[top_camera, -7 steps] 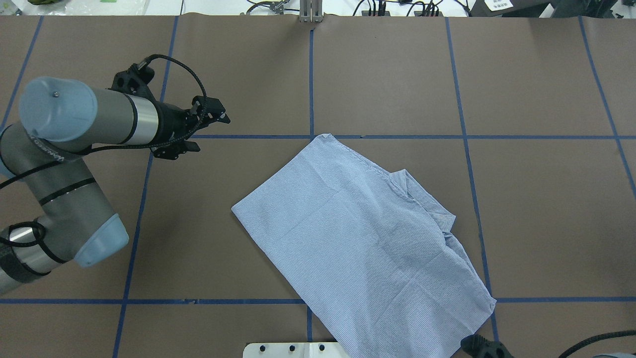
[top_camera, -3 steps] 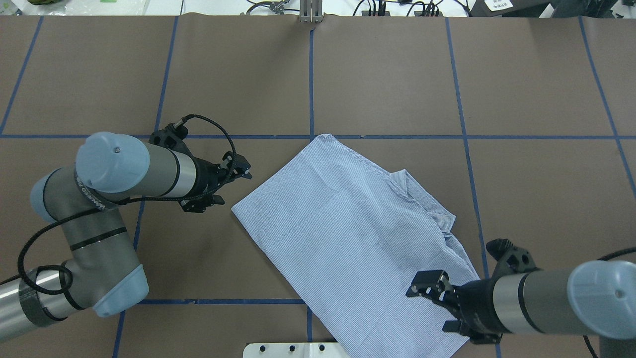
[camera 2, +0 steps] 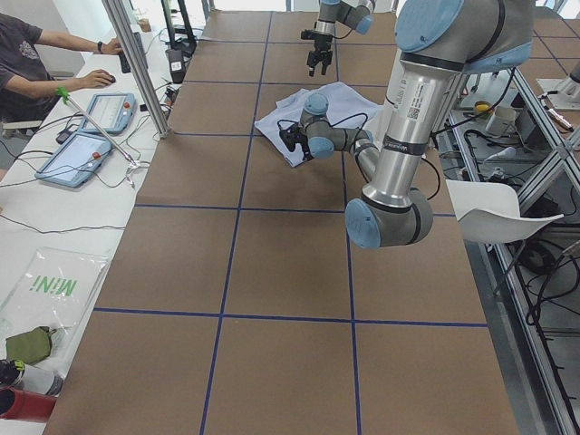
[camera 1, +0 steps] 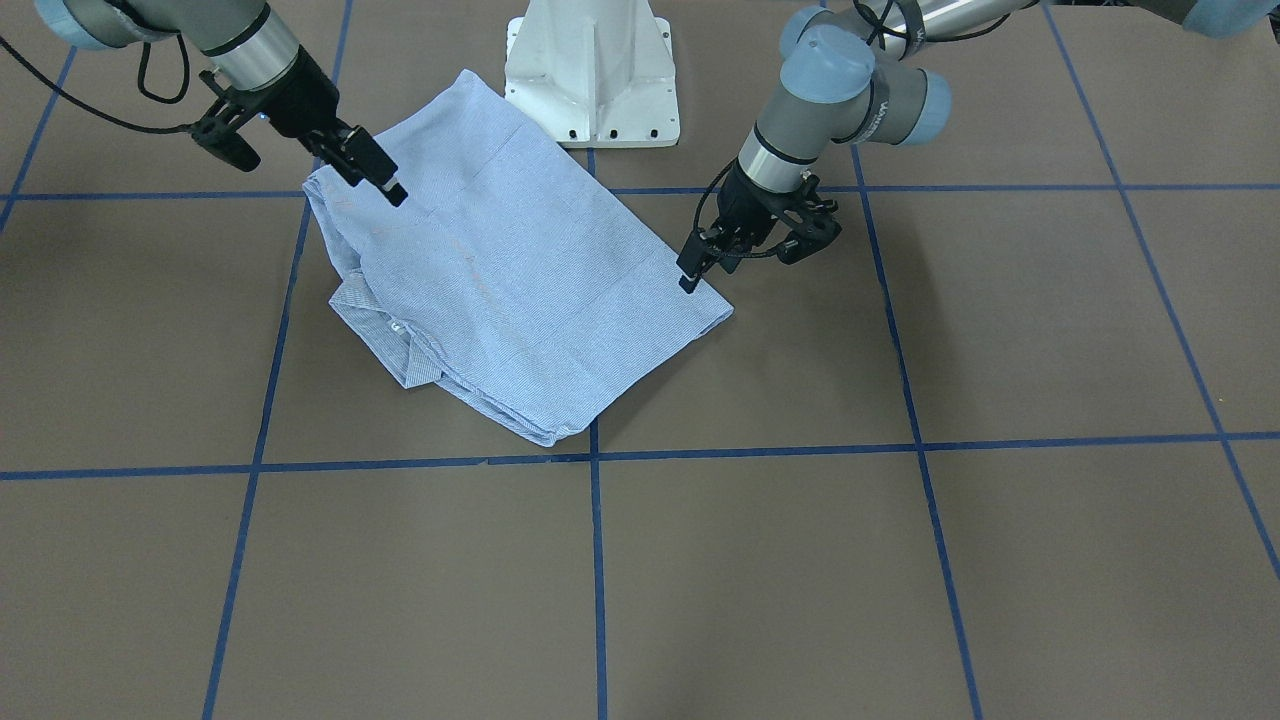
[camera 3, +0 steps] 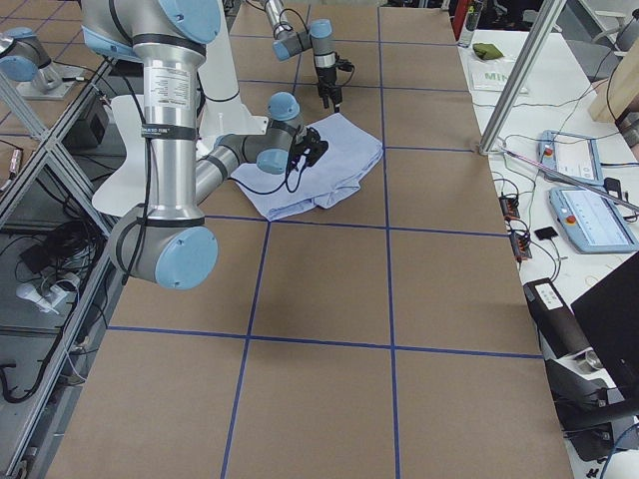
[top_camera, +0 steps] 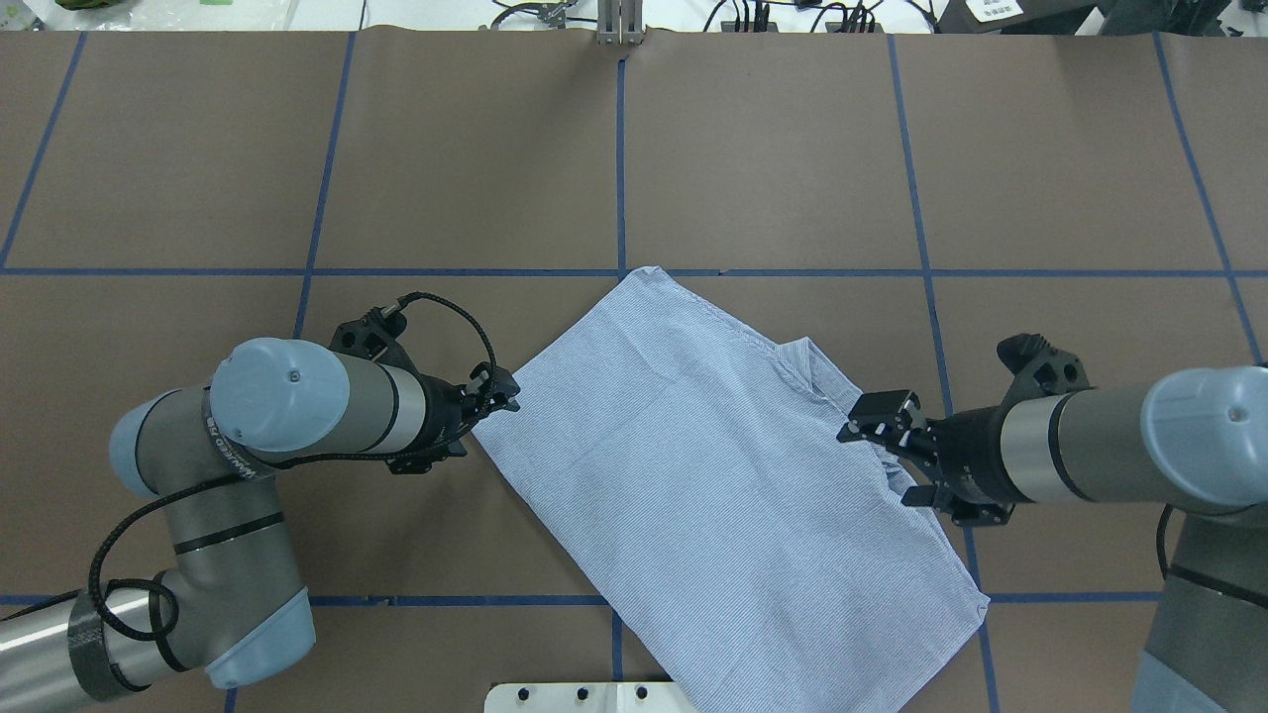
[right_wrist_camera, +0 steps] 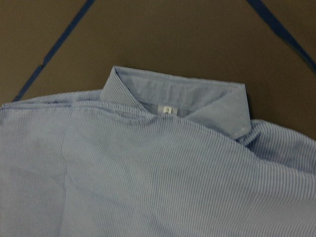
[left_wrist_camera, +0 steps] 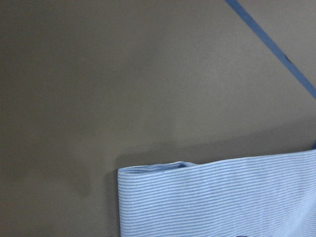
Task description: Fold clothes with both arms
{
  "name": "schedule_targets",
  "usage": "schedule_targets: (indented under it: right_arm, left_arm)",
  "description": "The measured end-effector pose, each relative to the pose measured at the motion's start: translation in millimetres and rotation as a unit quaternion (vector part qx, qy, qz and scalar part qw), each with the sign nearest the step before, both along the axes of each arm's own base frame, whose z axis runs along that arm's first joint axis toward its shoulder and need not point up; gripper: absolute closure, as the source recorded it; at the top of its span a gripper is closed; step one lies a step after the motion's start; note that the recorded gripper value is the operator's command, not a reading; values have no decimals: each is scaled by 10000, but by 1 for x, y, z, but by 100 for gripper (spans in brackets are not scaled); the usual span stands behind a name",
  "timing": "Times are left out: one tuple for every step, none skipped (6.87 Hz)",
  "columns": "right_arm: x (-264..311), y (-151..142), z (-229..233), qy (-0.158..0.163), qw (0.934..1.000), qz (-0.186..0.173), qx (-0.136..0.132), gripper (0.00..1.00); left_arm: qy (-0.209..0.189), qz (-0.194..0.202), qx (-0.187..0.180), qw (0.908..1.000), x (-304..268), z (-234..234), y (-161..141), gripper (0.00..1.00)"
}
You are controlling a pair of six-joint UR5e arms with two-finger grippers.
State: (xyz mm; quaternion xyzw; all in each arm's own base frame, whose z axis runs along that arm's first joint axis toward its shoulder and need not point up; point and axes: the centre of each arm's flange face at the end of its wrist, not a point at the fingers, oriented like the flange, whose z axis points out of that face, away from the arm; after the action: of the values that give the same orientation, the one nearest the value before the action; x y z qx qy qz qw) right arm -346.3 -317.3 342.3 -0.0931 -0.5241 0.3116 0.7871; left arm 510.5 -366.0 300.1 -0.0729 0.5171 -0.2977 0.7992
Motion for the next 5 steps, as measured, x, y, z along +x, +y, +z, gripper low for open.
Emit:
schedule_targets:
  right_arm:
    - [8, -19, 13, 164, 9997, 115, 143, 0]
    - [11, -29, 22, 272, 9993, 178, 190, 0]
    - [12, -32, 25, 315, 9991, 205, 205, 0]
    - [12, -34, 27, 334, 9990, 216, 210, 0]
    - [12, -34, 28, 345, 9990, 219, 208, 0]
  left_arm:
    - [-47, 7, -12, 10000, 6, 4, 1, 25]
    - [-100, 11, -26, 9999, 13, 8, 0, 28]
    - [-144, 8, -39, 9999, 17, 11, -2, 41]
    - [-172, -11, -40, 9998, 19, 13, -3, 58]
    - [-214, -78, -20, 9997, 21, 15, -5, 75]
